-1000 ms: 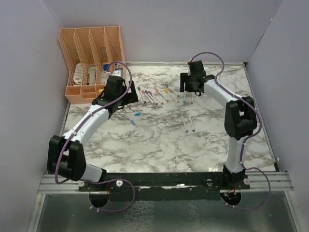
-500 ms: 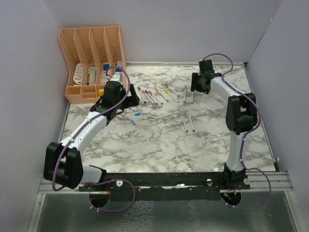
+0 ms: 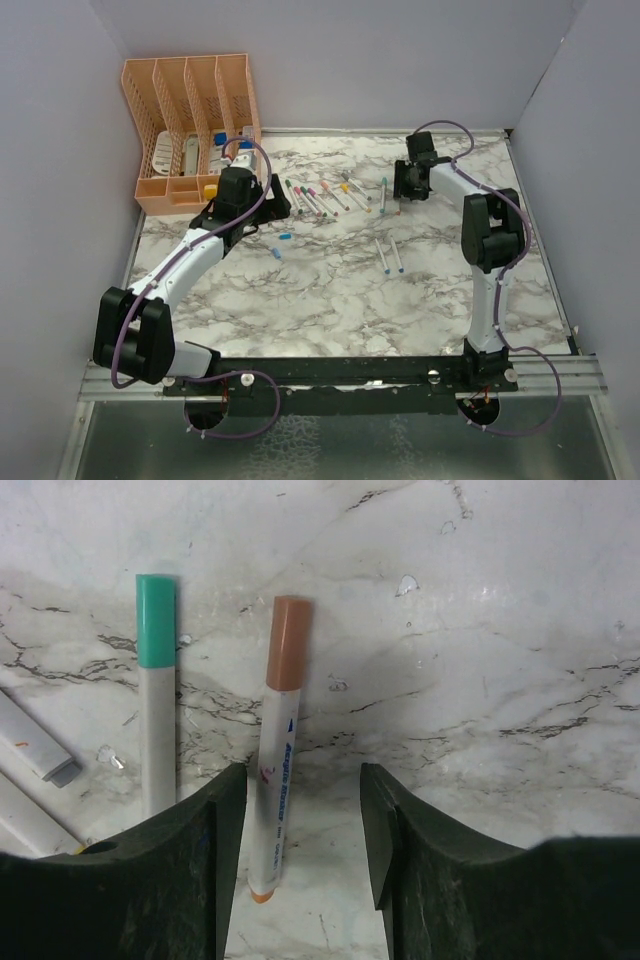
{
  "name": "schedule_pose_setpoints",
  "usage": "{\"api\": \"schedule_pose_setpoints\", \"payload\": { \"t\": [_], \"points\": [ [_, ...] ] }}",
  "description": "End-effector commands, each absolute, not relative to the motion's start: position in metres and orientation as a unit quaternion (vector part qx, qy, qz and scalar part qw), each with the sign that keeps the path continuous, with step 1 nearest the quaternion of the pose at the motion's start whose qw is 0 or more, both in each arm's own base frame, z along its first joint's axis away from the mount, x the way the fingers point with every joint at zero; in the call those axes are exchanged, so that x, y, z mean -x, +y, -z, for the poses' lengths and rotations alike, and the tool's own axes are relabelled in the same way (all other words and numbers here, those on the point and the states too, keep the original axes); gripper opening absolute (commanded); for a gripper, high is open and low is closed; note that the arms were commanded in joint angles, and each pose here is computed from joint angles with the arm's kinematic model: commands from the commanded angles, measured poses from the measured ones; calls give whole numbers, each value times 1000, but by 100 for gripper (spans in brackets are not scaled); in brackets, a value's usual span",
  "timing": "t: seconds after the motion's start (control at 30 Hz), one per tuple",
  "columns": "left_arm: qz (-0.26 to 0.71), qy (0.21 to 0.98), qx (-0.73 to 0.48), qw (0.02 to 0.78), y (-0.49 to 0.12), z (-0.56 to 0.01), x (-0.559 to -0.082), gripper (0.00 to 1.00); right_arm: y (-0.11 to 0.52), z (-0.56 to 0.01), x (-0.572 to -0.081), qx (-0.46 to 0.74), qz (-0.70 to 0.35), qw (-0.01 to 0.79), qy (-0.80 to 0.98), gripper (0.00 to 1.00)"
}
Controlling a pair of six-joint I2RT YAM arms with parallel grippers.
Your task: Open the pen caps
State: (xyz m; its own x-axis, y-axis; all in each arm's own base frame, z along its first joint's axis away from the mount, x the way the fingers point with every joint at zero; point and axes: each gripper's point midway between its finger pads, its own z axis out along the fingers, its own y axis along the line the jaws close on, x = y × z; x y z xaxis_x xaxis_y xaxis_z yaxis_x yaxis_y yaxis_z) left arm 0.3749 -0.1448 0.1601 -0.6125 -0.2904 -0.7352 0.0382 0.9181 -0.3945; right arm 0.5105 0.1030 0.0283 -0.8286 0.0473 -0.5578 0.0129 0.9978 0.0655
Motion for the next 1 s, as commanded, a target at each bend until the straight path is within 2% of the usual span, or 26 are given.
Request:
{"api": "schedule_pose_setpoints", "payload": {
  "t": [0.0,0.23,0.37,0.47,0.5,0.6,0.7,0.83,0.97],
  "points": [
    [204,867,72,448,-148,-171,-381,98,104,-11,-512,-13,-30,279,960,48],
    [205,863,74,455,-147,-177,-378,98,98,8,-497,-15,-16,248,969,40],
    [211,859,75,460,-147,-183,-375,98,92,18,-483,-17,-2,228,974,22],
    [220,855,73,465,-148,-190,-372,98,89,22,-476,-19,3,221,975,4],
    [223,853,73,466,-149,-192,-371,98,88,20,-475,-21,5,222,975,2],
    [233,849,78,467,-150,-196,-368,98,83,4,-479,-28,5,243,970,1],
    [254,845,81,464,-157,-199,-367,98,84,-40,-489,-26,-7,311,950,1],
    [290,836,86,457,-170,-203,-372,98,106,-117,-487,23,-81,406,910,1],
    [336,825,80,448,-192,-210,-381,97,136,-155,-463,67,-164,426,887,1]
  ]
}}
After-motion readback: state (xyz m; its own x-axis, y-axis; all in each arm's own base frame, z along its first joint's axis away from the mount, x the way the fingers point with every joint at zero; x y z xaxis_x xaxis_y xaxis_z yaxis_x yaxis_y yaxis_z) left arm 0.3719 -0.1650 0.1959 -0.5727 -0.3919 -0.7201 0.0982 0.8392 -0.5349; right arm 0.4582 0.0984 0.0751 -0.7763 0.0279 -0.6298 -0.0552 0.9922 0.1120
